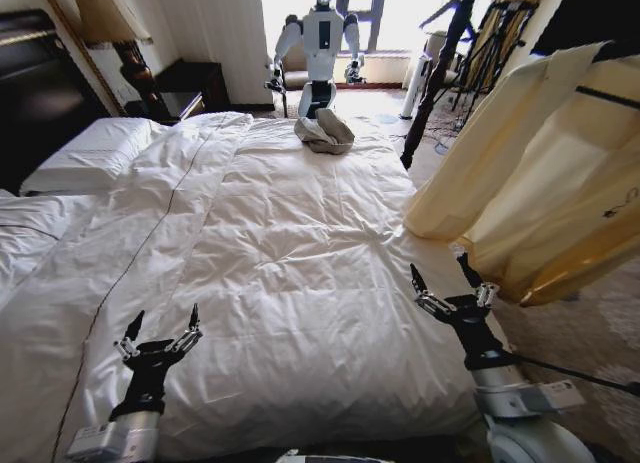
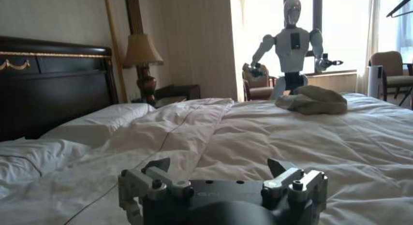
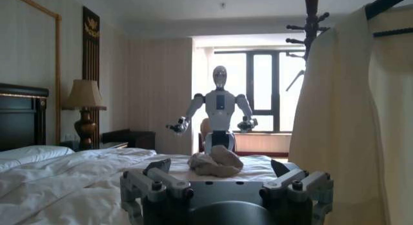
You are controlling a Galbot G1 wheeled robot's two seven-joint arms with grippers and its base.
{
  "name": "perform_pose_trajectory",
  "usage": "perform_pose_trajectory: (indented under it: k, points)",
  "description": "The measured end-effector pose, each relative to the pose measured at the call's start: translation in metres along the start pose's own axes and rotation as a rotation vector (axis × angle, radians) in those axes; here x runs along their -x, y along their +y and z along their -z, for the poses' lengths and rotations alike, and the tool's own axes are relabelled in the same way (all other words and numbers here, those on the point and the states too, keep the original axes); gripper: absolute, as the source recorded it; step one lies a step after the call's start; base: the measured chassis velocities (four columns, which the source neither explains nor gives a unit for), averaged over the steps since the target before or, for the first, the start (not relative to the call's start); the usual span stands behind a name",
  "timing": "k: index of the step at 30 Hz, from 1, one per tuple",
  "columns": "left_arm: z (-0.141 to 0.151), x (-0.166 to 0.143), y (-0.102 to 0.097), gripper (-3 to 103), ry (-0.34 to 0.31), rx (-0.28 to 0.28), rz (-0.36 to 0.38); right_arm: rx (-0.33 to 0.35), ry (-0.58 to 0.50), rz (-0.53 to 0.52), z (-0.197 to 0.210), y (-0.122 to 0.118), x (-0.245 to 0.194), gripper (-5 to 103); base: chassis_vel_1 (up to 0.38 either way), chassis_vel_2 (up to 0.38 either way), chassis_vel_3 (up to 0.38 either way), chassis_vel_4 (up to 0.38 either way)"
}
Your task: Pick up the clothes from the bed and hang them on the clothes hanger.
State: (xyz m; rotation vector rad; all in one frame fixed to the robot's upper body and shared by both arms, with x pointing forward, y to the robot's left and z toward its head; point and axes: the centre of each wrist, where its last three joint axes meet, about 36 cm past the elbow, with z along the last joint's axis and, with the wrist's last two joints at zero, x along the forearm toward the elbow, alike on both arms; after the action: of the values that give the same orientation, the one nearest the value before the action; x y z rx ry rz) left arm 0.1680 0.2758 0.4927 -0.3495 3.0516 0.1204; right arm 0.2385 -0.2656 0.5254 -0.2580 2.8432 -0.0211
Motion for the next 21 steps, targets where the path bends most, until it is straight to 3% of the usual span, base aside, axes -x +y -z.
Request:
perform_pose_trajectory:
  k: [21]
  points:
    - [0.0, 0.0, 0.0, 100, 0.0, 0.0, 0.0, 0.0, 0.0, 0.0, 0.0, 0.0, 0.0, 100, 0.0, 0.0, 0.0, 0.0]
